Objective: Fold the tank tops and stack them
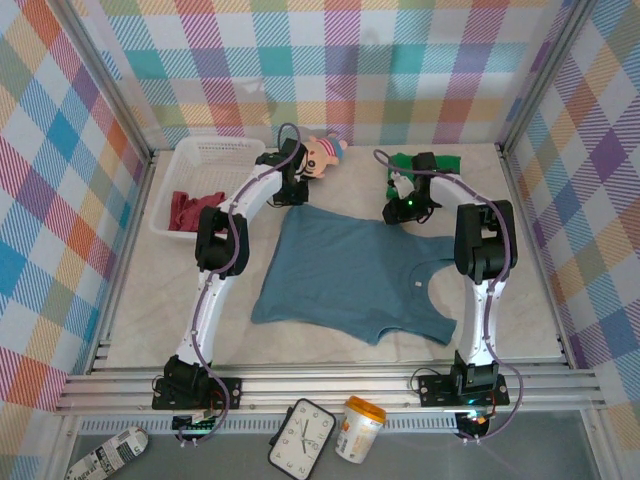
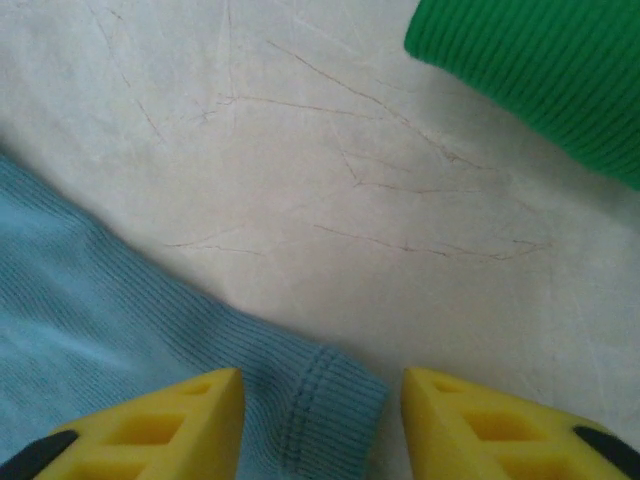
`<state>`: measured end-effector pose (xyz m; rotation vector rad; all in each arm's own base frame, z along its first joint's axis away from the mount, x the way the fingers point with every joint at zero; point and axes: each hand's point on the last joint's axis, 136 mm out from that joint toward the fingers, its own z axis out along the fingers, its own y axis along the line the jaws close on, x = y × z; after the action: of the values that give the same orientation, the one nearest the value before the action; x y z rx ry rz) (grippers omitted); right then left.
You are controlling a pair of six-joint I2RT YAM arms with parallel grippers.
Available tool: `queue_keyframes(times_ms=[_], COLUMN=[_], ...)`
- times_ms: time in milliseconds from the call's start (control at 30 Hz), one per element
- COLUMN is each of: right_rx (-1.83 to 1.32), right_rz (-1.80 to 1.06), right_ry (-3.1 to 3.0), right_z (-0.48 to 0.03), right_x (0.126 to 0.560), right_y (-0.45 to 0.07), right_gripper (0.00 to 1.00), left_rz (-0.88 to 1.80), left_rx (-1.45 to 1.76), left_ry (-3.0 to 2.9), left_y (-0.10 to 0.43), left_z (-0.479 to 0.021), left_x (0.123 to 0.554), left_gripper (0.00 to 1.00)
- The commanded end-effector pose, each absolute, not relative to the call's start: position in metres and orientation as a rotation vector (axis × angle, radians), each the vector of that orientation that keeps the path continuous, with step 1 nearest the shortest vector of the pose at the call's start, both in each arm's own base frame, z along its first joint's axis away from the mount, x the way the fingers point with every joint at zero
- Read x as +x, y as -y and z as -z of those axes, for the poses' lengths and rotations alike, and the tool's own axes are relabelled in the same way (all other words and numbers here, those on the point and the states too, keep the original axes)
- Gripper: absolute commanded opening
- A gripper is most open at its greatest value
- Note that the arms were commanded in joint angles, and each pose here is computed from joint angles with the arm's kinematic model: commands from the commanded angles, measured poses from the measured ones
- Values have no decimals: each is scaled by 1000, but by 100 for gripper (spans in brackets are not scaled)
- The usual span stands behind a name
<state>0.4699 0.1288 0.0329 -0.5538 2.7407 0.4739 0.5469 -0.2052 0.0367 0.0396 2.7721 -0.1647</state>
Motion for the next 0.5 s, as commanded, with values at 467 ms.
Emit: queue_keyframes(times_ms=[467], right_rx=[-649], right_rz=[-443], right_ry=[-2554], right_z=[-70], right_x=[459], right_y=[-137], right_gripper=[12], left_rz=[209], left_rx=[256], left_ry=[-2671], left_y=[208], left_z=[-84], left_x=[545], left_gripper=[0])
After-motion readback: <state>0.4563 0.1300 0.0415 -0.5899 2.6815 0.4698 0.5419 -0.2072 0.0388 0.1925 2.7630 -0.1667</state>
